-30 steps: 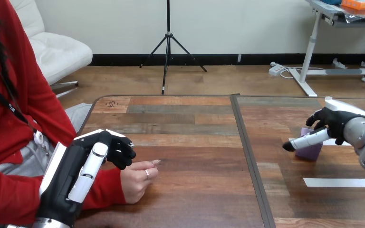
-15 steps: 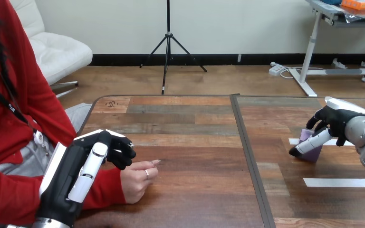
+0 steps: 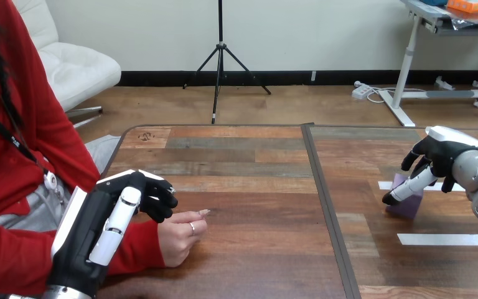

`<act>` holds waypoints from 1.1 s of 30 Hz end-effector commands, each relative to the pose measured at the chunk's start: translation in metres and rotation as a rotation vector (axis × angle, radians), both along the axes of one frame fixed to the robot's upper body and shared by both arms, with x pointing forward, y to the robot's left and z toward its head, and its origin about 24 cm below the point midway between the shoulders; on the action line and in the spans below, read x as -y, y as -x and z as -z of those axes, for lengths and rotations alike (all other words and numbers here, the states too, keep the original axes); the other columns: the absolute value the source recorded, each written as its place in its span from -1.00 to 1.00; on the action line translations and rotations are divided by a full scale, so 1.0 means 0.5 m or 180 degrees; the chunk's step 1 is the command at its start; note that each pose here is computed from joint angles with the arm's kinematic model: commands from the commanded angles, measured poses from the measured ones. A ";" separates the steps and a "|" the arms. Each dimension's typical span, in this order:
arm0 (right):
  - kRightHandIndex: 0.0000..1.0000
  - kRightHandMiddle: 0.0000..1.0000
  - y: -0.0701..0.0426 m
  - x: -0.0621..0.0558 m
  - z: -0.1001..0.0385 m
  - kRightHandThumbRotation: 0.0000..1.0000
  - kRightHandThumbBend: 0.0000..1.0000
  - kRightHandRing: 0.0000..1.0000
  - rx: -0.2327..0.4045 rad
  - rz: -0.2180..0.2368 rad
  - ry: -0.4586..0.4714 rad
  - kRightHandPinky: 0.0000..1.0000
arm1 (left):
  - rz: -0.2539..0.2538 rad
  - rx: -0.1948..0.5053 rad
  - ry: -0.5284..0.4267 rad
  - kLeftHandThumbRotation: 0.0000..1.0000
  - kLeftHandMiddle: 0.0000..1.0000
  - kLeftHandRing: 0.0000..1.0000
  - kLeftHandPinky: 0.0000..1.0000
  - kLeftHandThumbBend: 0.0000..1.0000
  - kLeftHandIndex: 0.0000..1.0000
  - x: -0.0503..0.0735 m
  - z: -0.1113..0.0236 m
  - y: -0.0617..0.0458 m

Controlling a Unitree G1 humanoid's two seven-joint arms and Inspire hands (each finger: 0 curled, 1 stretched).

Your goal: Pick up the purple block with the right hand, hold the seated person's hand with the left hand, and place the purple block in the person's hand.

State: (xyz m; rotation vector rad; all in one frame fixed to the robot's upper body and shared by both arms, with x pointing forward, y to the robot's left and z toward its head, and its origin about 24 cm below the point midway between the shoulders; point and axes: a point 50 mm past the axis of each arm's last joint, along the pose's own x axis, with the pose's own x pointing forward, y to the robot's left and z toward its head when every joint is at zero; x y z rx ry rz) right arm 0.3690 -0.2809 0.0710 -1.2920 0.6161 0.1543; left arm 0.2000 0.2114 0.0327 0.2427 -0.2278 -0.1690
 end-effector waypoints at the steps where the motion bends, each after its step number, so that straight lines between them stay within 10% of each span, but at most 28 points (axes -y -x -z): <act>1: 0.30 0.30 -0.009 -0.012 -0.010 -0.40 1.00 0.20 0.0056 -0.0081 -0.0026 -0.07 | 0.0041 0.0267 -0.0068 1.00 0.02 -0.05 -0.11 -0.25 -0.01 -0.003 -0.033 -0.025; 11: 0.02 0.06 -0.013 -0.013 -0.019 0.02 0.93 -0.01 0.0248 -0.0155 0.0017 -0.19 | 0.0026 0.0228 -0.0056 1.00 0.02 -0.05 -0.13 -0.28 -0.02 -0.003 -0.031 -0.027; 23: 0.43 0.40 -0.020 -0.017 -0.035 0.30 0.65 0.34 0.0487 -0.0149 -0.0159 0.14 | 0.0029 0.0229 -0.0103 1.00 0.02 -0.05 -0.13 -0.26 -0.01 -0.003 -0.030 -0.030; 33: -0.05 0.08 -0.026 -0.022 -0.049 0.25 0.64 0.05 0.0709 -0.0232 -0.0267 -0.09 | 0.0028 0.0221 -0.0115 1.00 0.01 -0.06 -0.12 -0.25 -0.02 -0.003 -0.029 -0.030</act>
